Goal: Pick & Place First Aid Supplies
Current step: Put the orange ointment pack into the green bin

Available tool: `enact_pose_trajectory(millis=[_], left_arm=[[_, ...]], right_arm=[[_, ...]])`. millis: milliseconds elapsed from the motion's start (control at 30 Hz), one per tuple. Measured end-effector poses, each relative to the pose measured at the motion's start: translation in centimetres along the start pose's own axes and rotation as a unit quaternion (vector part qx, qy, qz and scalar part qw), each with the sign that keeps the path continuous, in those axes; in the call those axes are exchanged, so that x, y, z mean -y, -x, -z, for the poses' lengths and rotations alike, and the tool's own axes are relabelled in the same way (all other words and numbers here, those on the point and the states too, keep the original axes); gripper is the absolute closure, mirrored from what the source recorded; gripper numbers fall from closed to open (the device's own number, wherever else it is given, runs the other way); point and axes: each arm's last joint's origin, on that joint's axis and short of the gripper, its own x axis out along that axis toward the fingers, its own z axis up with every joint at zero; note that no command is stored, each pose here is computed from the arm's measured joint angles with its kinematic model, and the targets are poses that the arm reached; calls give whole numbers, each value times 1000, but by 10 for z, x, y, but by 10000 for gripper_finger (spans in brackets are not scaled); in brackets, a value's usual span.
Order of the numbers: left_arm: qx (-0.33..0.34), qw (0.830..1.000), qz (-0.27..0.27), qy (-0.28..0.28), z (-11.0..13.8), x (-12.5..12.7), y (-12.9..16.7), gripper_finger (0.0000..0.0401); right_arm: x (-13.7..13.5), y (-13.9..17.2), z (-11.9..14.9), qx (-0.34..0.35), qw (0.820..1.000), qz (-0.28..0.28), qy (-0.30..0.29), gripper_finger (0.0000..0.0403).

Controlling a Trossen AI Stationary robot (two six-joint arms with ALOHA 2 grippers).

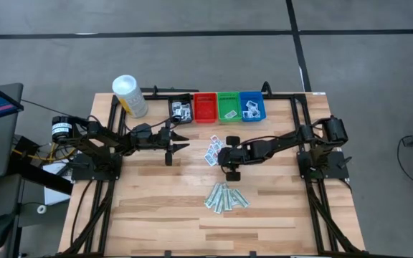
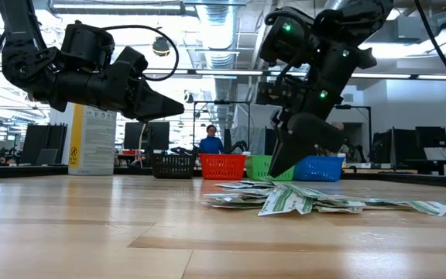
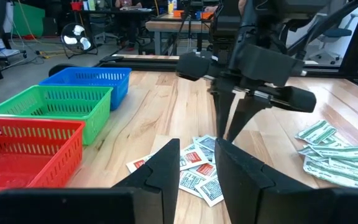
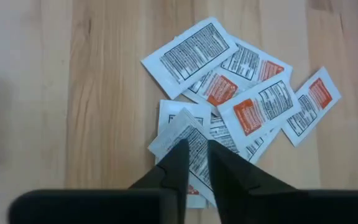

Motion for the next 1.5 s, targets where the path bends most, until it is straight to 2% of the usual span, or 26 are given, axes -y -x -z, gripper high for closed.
enact_pose_trajectory(millis=[200, 467, 567, 1033, 1500], left_arm=[[0, 1000, 0, 0, 0, 0, 0, 299], [0, 1000, 0, 0, 0, 0, 0, 299], [0, 1000, 0, 0, 0, 0, 0, 299], [1, 1000, 14, -4, -1, 6, -1, 299], [1, 1000, 14, -5, 0, 6, -1, 299]], right_arm=[[-3, 1, -3, 13, 1000, -2, -13, 277], [-12, 4, -8, 40, 998, -12, -47, 160], [-19, 6, -9, 49, 998, -18, -45, 133], [-28, -11, -5, 33, 998, 5, -58, 121], [-27, -11, 0, 16, 997, 32, -74, 121]])
